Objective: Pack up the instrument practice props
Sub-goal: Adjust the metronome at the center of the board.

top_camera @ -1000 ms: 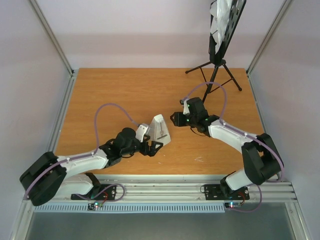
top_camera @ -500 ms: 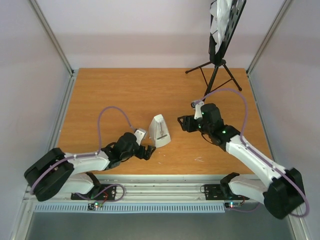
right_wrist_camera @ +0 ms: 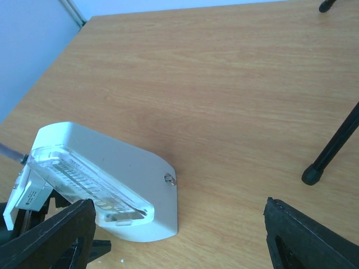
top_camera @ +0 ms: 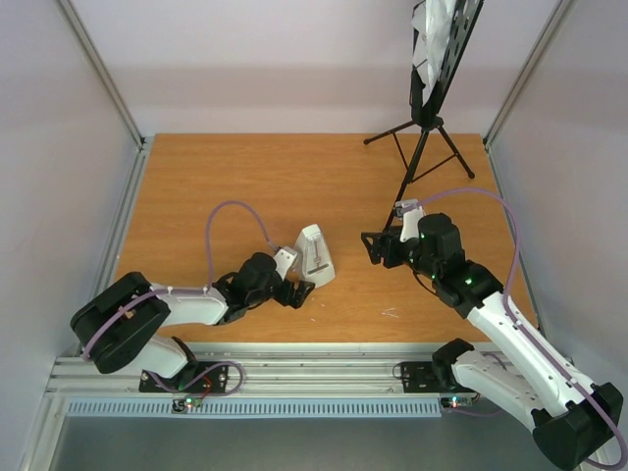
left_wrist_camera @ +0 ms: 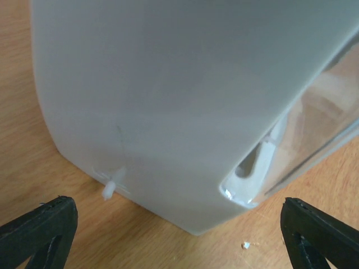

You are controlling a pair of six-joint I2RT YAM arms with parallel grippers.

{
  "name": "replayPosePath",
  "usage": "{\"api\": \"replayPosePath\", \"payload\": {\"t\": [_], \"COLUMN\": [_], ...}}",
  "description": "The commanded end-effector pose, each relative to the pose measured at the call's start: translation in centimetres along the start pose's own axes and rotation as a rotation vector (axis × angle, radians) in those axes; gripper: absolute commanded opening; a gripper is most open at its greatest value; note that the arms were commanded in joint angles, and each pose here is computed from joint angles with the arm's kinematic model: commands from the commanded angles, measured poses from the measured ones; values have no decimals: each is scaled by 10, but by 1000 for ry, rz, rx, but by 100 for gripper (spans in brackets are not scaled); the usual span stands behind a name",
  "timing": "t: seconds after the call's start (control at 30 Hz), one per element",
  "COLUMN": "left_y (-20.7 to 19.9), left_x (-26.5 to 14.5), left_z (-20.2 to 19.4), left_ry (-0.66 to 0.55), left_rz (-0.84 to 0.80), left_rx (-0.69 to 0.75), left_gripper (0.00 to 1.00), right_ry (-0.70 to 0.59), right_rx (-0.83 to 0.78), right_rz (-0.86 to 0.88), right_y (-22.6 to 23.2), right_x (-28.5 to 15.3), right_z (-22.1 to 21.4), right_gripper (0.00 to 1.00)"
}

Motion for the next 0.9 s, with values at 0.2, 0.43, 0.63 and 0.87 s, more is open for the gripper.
{"api": "replayPosePath", "payload": {"t": [0.2, 0.43, 0.63, 0.87], "left_y": [-11, -14, -12, -24], "left_x": [10, 16, 17, 12], "left_z": [18, 15, 16, 17], "left_ry": [-83, -63, -74, -164], "left_rz": [25, 22, 44, 15], "left_rx": [111, 135, 148, 162], "left_gripper": [98, 91, 83, 93], "right_ry": [26, 29, 34, 34], "right_rx": [-1, 4, 4, 15], "right_rz": [-31, -35, -34, -33], "right_y": [-6, -7, -7, -8], "right_x": [2, 4, 5, 6], "right_z": [-11, -13, -15, -18], "right_gripper": [83, 83, 83, 83]}}
Point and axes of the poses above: each gripper's point midway between its finger pads, its own x axis out along the fingers, its own y axis along the line the jaws close on, z = x × y, the point moved 7 cm from there along -x, back along the fingers, and after that the axes turned 5 degrees about -x, right-handed, at the moved point
